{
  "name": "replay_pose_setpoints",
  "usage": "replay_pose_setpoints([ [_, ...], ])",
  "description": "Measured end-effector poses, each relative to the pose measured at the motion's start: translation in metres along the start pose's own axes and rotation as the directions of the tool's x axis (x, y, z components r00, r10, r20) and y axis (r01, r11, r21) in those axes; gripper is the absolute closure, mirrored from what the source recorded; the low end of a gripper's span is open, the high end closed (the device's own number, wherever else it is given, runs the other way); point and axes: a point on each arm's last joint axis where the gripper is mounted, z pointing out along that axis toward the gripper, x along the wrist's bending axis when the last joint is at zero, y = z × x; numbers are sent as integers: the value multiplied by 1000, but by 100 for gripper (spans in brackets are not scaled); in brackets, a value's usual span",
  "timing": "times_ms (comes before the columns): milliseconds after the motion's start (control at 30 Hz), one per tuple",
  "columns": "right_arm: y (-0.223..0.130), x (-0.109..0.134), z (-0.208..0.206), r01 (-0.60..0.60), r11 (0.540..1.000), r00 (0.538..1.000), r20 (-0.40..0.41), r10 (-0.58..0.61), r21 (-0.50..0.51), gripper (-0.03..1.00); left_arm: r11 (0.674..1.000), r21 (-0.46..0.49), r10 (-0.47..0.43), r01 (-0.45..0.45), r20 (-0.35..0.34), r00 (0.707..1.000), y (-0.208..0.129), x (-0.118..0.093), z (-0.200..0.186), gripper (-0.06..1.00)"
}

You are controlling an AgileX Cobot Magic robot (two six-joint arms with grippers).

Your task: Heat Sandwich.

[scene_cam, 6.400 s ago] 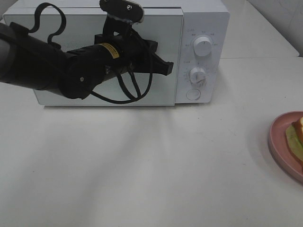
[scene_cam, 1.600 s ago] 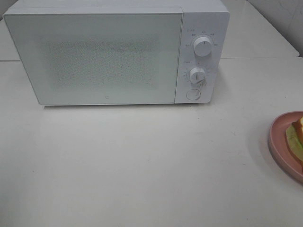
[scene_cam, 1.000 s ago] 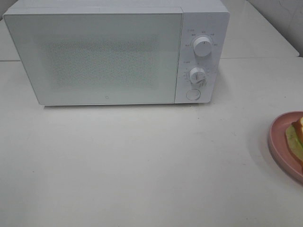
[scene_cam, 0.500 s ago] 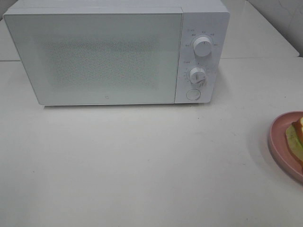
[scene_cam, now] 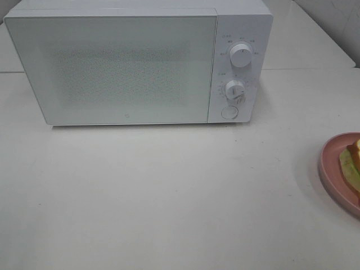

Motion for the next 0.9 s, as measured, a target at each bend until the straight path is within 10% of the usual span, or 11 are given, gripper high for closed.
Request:
replay_pose_setpoints([
  [900, 0, 0, 0, 0, 1000, 1000, 0, 0, 0, 22, 999, 2, -33, 33, -20, 999, 0, 2, 0, -5],
])
